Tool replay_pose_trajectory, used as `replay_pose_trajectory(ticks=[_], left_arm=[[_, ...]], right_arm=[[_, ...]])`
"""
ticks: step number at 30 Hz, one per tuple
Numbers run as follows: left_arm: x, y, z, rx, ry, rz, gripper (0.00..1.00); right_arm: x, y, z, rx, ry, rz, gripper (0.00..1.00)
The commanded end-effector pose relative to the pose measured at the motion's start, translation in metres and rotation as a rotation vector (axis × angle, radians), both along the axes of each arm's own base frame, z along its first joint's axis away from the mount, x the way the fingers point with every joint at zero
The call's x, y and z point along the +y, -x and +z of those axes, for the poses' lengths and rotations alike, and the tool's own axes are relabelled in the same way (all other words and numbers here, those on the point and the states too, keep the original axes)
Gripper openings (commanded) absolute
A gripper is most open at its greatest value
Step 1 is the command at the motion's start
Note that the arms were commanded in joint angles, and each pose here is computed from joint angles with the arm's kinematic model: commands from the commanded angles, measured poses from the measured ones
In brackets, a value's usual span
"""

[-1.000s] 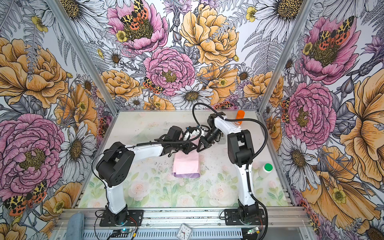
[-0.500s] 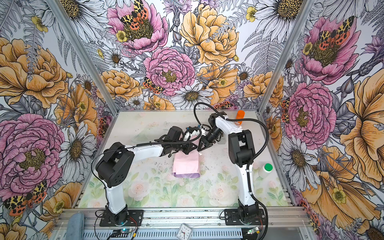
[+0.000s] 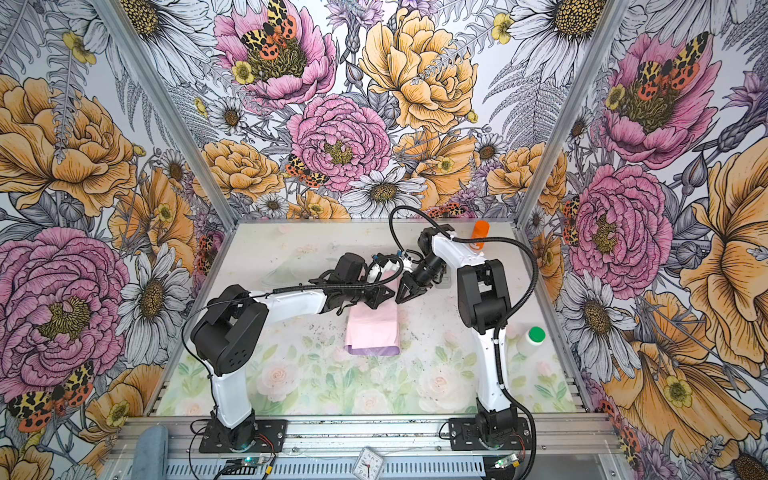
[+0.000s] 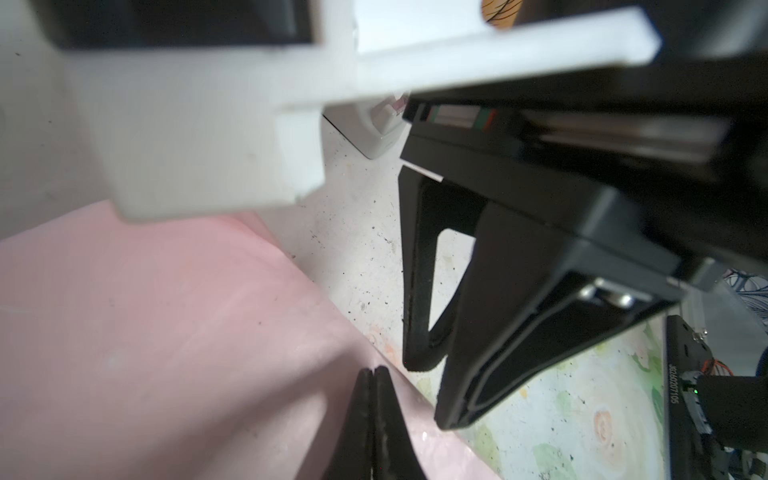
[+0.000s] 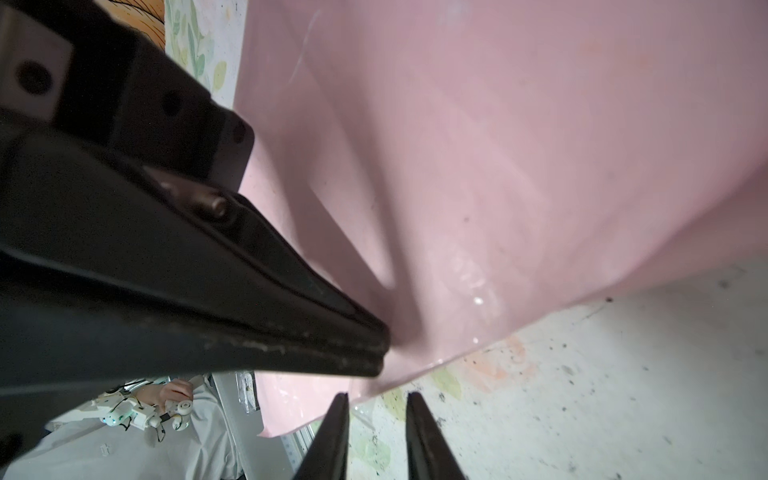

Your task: Wrap the gift box in paper

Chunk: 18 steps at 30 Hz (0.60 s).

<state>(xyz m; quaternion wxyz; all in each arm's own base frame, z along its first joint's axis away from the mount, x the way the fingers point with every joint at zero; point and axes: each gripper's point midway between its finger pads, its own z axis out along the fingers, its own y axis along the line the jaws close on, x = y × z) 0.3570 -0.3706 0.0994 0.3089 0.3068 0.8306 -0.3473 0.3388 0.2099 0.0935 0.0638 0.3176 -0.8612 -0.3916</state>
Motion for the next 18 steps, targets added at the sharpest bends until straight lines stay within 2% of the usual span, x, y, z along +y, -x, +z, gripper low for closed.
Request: replay_pose_trajectory(ticks=[1, 8, 18], left_arm=[[0.025, 0.008, -0.039, 0.072, -0.134, 0.057, 0.0], [0.025, 0.007, -0.037, 0.067, -0.133, 0.061, 0.0], [0.025, 0.007, -0.035, 0.06, -0.137, 0.065, 0.0]], right_arm=[[0.0, -0.001, -0.001, -0.001, -0.019, -0.014, 0.23], [0.001, 0.004, -0.01, 0.016, -0.029, -0.019, 0.17], [0.005, 0.004, -0.015, -0.005, -0.062, -0.052, 0.14]])
